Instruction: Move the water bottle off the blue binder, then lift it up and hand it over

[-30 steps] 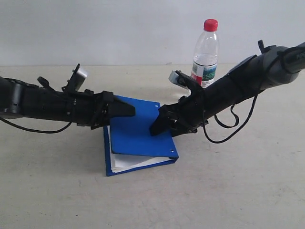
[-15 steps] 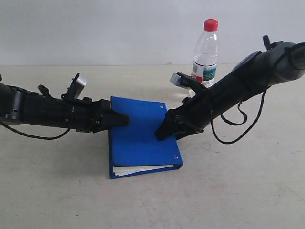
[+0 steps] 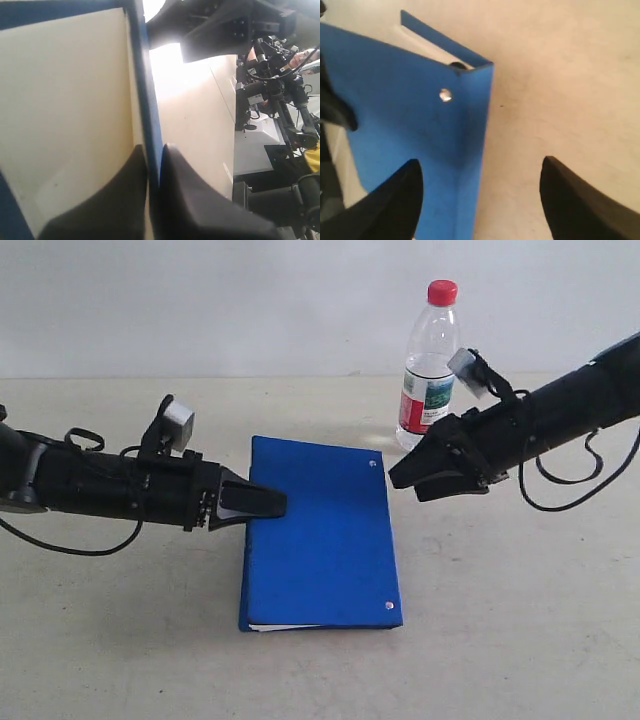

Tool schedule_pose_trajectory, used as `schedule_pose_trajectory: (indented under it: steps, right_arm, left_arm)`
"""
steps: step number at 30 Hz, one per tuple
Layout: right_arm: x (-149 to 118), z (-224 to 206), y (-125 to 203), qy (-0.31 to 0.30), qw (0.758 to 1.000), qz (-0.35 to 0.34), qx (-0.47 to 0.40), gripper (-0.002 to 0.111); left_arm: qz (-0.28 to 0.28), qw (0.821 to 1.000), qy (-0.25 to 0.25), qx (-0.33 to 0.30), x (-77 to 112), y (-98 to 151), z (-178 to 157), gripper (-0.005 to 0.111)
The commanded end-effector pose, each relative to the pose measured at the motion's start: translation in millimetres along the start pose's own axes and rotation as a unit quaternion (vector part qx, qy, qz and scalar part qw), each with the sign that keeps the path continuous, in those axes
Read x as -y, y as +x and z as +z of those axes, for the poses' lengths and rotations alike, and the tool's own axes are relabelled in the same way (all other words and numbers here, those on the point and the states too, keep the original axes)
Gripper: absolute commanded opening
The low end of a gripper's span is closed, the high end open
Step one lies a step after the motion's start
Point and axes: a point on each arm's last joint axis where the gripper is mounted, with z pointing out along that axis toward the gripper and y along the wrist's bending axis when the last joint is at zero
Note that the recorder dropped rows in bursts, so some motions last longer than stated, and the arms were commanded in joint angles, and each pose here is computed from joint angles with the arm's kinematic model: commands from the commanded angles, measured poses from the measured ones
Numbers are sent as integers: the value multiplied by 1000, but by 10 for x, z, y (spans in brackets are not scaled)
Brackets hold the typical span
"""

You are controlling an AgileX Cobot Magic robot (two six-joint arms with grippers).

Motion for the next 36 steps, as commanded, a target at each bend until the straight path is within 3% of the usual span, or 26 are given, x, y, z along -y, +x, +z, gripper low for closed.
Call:
schedule_pose_trajectory:
  steps: [1, 13, 21, 24, 25, 26, 27, 28, 29, 30, 32, 33, 36]
  right_arm:
    - [-4, 152, 7, -64, 997, -41, 14, 60]
    - [213, 517, 119, -95, 994, -54, 26, 61]
    - [94, 834, 191, -116, 988, -101, -2, 60]
    - [45, 847, 180, -117, 987, -108, -5, 52]
    - [35, 849, 179, -117, 987, -105, -7, 39]
    - [35, 849, 179, -117, 988, -102, -7, 33]
    - [31, 835, 178, -116, 988, -105, -9, 19]
    - [26, 830, 179, -115, 987, -108, -12, 12]
    - [30, 830, 191, -113, 987, -111, -18, -1]
    - [32, 830, 197, -113, 987, -114, -21, 0]
    - [34, 830, 204, -112, 987, -116, -25, 0]
    - [34, 830, 204, -112, 987, -116, -25, 0]
    - [34, 830, 204, -112, 987, -116, -25, 0]
  left_arm:
    - [10, 1000, 18, -12, 36, 46, 18, 4]
    - [29, 999, 19, -22, 68, 47, 6, 4]
    - [29, 999, 19, -20, 68, 42, 6, 4]
    - [30, 999, 4, -22, 42, 45, 6, 4]
    - [32, 999, -28, -26, -16, 50, 5, 4]
    - [32, 998, -40, -27, -39, 52, 3, 5]
    - [34, 996, -76, -29, -104, 54, -5, 11]
    - [35, 995, -92, -31, -133, 55, -10, 15]
    - [37, 989, -139, -31, -217, 52, -30, 30]
    - [36, 986, -161, -29, -256, 46, -41, 39]
    - [17, 978, -206, -13, -331, 23, -70, 70]
    - [8, 977, -212, -1, -345, 4, -81, 77]
    - [14, 973, -224, 44, -354, -147, -215, 74]
